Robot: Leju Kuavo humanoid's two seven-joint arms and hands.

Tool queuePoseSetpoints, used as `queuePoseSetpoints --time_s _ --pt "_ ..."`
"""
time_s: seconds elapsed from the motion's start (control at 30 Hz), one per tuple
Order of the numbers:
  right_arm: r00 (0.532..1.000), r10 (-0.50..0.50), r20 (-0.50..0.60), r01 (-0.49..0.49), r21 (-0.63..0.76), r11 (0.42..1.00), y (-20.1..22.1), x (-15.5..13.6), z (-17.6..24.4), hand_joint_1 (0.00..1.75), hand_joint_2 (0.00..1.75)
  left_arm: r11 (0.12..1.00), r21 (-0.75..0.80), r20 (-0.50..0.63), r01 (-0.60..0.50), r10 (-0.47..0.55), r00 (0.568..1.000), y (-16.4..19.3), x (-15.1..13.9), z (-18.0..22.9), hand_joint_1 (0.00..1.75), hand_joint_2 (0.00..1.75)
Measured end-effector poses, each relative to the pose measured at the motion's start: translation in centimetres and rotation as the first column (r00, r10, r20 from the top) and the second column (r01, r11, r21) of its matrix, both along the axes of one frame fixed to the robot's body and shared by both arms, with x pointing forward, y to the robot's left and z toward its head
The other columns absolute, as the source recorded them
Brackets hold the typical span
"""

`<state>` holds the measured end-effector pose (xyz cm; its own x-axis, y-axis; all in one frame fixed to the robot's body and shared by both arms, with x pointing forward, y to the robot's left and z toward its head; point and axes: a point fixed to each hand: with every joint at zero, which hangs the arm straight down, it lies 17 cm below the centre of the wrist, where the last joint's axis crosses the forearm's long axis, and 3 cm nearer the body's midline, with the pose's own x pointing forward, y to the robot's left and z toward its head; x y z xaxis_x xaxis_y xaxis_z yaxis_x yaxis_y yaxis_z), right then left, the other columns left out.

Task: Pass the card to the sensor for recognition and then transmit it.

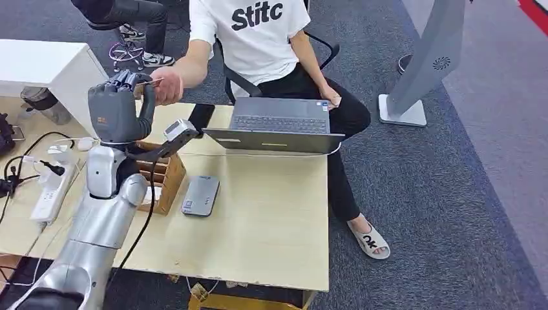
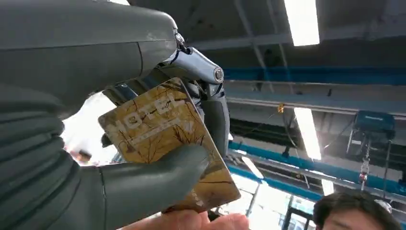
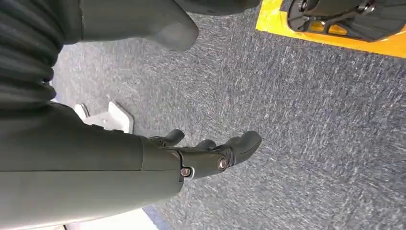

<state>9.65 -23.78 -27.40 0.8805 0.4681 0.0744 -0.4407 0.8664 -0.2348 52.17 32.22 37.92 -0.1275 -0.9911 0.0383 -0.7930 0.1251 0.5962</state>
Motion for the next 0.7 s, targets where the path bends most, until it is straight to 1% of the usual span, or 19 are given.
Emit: queuePoseSetpoints --time_s 0.2,0.33,0.43,0.57,0.7 --pt "1.000 0.026 0.001 -0.026 0.004 1.000 0.1 0.0 0.0 0.00 1.75 0.987 0.153 -0.007 -0.050 0.051 0.999 0.0 0.1 -0.6 1.75 1.75" --pt "0.999 0.045 0.009 -0.045 0.004 0.999 0.2 0.1 0.0 0.00 1.75 0.958 0.274 -0.034 -0.087 0.100 0.994 0.3 -0.3 -2.9 1.75 1.75" --pt "0.999 0.051 0.013 -0.051 0.004 0.999 0.2 -0.2 -0.1 0.00 1.75 0.938 0.332 -0.080 -0.099 0.132 0.988 0.9 -1.1 -5.2 1.75 1.75" --pt "0.999 0.051 0.012 -0.051 0.004 0.999 0.2 -0.7 -0.1 0.00 1.75 0.934 0.346 -0.164 -0.086 0.151 0.975 1.4 -1.9 -8.1 1.75 1.75" --pt "0.999 0.049 0.010 -0.049 0.002 0.999 0.2 -1.4 -0.2 0.00 1.75 0.928 0.368 -0.252 -0.047 0.149 0.956 1.0 -4.2 -11.9 1.75 1.75"
